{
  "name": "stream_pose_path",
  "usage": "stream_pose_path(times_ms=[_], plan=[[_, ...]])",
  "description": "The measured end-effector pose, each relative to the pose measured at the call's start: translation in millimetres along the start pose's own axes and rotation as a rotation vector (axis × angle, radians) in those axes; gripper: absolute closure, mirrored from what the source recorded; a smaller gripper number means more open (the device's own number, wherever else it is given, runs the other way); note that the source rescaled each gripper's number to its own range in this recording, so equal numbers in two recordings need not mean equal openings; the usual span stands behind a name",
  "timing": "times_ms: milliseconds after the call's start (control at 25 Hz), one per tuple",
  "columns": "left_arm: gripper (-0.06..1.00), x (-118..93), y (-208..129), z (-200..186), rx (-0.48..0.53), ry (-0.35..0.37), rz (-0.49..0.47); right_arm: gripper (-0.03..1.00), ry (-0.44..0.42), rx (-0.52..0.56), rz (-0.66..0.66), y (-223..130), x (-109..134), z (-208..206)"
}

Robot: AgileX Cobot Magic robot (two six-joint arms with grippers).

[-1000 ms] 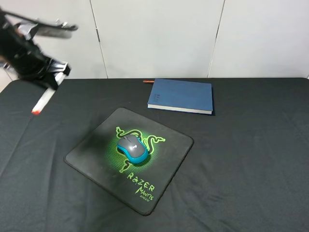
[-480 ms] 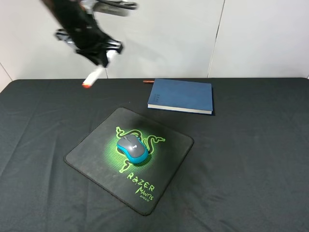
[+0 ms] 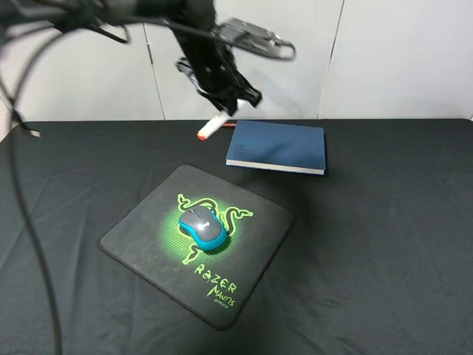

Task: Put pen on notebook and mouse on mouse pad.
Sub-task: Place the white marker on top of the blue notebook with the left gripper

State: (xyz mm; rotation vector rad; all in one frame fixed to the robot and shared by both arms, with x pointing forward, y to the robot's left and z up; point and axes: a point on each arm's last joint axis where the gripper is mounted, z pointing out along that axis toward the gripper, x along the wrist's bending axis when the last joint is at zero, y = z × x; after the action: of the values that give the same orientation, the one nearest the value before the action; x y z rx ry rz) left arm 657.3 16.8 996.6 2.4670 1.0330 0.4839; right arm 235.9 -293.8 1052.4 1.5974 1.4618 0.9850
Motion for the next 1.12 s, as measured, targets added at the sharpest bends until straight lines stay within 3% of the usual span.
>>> stream_pose_path(times_ms=[600, 920, 1120], plan=[[0.94, -12, 5, 68, -0.042, 0.000, 0.257, -0.03, 0.000, -0.001, 0.000, 0, 0, 0], [0.94, -15, 9, 83, -0.140, 0.022, 0.286, -0.03, 0.000, -0.001, 0.000, 0, 0, 0], [0.94, -29, 5, 99, -0.144, 0.005, 0.301, -0.03, 0.000, -0.001, 0.000, 0, 0, 0]])
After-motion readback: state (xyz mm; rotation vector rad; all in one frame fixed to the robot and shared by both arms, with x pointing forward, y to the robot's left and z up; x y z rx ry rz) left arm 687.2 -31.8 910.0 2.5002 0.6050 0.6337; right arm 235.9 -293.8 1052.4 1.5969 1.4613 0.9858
